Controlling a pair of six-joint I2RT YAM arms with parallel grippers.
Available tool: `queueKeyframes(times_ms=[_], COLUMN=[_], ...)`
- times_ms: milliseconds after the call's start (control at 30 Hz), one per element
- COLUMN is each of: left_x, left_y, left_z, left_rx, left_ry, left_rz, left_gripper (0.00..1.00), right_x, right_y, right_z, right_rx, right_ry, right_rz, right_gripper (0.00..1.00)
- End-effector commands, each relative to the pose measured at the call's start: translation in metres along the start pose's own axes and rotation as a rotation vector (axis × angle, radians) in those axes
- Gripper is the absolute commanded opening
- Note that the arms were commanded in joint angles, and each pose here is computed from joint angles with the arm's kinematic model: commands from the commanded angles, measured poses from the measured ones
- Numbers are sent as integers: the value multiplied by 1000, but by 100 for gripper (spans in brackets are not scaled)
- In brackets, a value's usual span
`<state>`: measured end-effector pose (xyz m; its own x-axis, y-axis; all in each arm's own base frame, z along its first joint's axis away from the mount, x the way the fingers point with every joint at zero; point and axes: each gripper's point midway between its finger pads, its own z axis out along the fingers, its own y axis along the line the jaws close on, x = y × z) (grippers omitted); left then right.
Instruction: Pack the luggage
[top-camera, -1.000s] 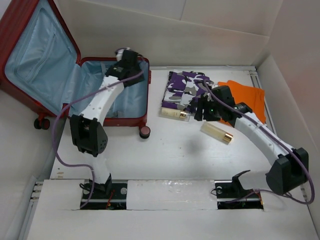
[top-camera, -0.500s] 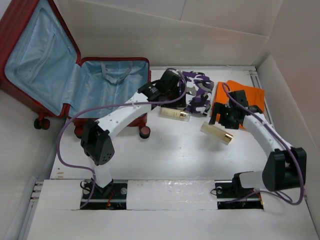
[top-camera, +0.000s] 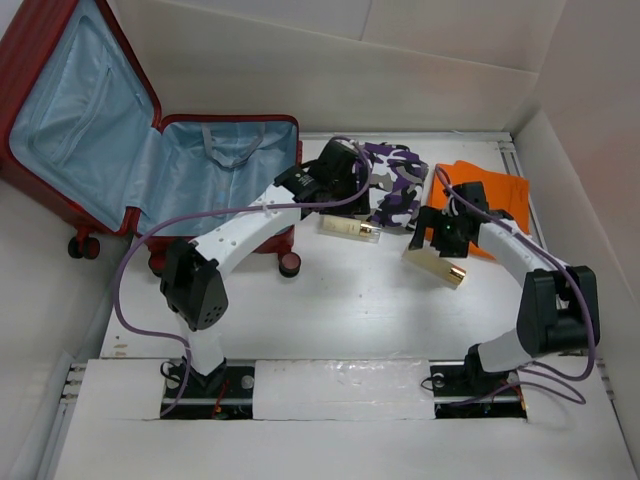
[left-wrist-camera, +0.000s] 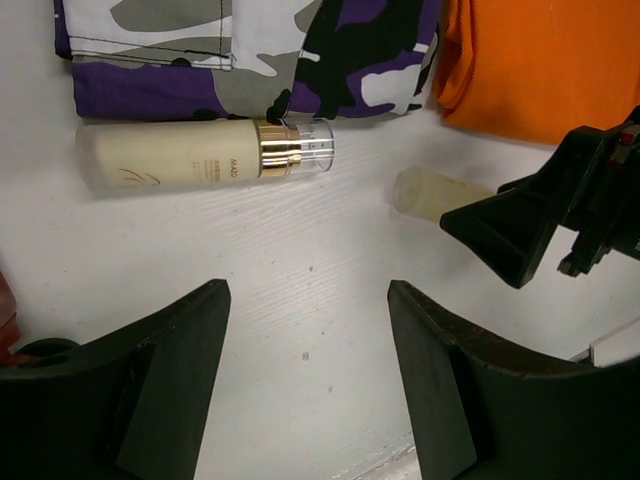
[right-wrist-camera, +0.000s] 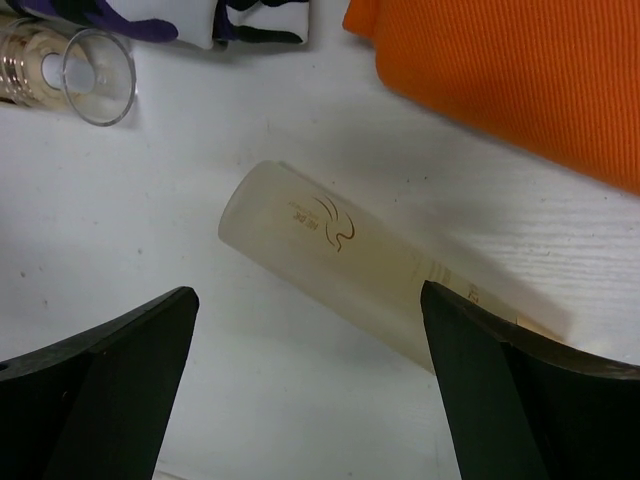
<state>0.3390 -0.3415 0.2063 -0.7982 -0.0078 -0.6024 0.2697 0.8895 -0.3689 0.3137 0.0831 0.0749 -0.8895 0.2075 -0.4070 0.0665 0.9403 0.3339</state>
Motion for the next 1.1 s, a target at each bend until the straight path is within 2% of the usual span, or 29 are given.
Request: queueKeyframes(times_ms=[0,100,500,633,733,767,867,900,967,1000,1033,1067], left_x=[-16,-16,-26,-33,-48,-49,-68,-78,-99,-108,-112,-128], left_y=[-3,-5,9,8,4,3,6,10,23,26,22,32], left_z=[-21,-21,-21,-29,-38,-41,-56,-63,-80,-90,-97,-116], left_rx=[36,44,13,14,13,13,-25,-26,-21,5,74,96], left_ry=[-63,-58,-88,-109,-150,-150,-219,-244,-291,-304,-294,-341], left_rz=[-6,-6,-46,-38,-41,-41,-37,-50,-86,-127,-148,-186], left_gripper=[62,61,61,61,61,61,61,61,61,61,59,59], right_x=[-8,-2,74,85,90,93,94,97,93,92,92,90], right_y=[7,6,35,39,41,37,39,37,40,41,44,49], right_z=[9,16,18,20,23,28,31,33,36,38,40,39], right_rx=[-15,-6,-6,41,59,85,99,107,109,111,109,100], right_ry=[-43,-24,127,133,140,153,151,164,152,155,159,153], right_rz=[-29,-36,-52,-52,-48,-35,-46,-46,-55,-55,-63,-72], right_gripper=[100,100,100,95,85,76,60,42,29,16,12,9])
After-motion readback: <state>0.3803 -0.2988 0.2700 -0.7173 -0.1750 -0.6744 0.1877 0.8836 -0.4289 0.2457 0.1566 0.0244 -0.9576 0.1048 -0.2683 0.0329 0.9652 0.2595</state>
